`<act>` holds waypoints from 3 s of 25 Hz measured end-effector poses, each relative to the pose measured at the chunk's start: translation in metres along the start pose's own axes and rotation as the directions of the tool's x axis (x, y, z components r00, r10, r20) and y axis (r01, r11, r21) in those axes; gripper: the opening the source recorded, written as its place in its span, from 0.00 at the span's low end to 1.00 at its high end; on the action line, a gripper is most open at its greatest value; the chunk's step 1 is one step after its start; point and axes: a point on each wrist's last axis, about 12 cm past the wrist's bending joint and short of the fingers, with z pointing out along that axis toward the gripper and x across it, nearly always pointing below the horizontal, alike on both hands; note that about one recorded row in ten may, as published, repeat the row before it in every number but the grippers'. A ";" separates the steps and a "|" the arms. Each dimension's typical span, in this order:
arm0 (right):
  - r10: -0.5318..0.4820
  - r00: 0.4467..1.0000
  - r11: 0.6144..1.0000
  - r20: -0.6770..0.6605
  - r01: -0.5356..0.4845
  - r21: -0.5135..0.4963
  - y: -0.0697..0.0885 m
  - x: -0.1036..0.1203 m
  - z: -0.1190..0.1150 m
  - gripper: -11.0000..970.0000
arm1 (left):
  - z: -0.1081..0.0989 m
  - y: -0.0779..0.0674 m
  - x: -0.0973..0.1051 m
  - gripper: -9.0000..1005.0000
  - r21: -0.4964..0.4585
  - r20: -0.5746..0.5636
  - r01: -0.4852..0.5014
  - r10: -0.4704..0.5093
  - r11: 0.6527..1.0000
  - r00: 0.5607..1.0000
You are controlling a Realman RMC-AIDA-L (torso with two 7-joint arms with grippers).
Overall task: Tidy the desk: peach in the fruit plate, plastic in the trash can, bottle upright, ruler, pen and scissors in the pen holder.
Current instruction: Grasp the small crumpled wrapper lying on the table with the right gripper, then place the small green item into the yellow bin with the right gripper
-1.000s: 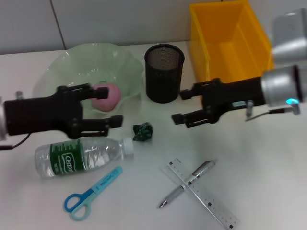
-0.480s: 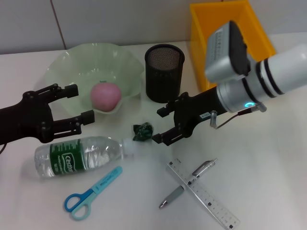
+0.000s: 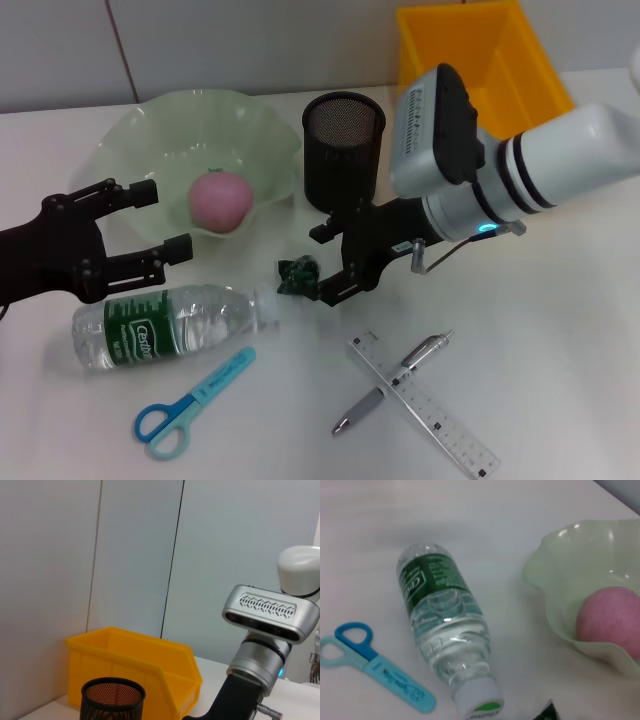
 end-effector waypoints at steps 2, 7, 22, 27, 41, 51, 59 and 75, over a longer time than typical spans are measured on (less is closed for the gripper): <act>-0.003 1.000 1.000 -0.004 0.003 0.001 0.000 0.000 0.001 0.82 | 0.000 0.000 0.000 0.86 0.000 0.000 -0.001 0.001 1.000 1.000; -0.017 1.000 1.000 -0.007 0.017 0.007 0.002 -0.001 0.007 0.82 | 0.000 -0.001 0.000 0.86 0.005 0.003 -0.013 0.013 1.000 1.000; -0.046 0.999 0.999 -0.012 0.046 0.020 0.007 -0.004 0.022 0.82 | -0.002 -0.004 0.004 0.86 0.003 0.003 -0.016 0.016 1.000 1.000; -0.047 0.999 0.999 -0.023 0.048 0.021 0.008 -0.002 0.024 0.82 | -0.006 -0.005 0.006 0.86 -0.003 0.006 -0.018 0.018 1.000 1.000; -0.006 1.000 1.000 -0.003 0.006 0.031 0.009 0.000 0.025 0.54 | -0.009 -0.006 0.007 0.86 -0.011 0.010 -0.017 0.017 1.000 1.000; 0.094 0.994 0.993 0.055 -0.098 0.068 0.006 0.008 0.004 0.32 | -0.013 -0.006 0.007 0.86 -0.014 0.020 -0.002 0.003 1.000 1.000; 0.213 0.958 0.970 0.192 -0.231 0.076 0.010 0.021 -0.045 0.22 | -0.014 -0.009 0.011 0.86 -0.012 0.025 0.014 -0.014 1.000 1.000; 0.333 0.595 0.764 0.732 -0.625 0.161 -0.008 0.077 -0.133 0.10 | -0.007 -0.023 0.023 0.86 0.055 0.053 0.056 -0.059 0.997 0.997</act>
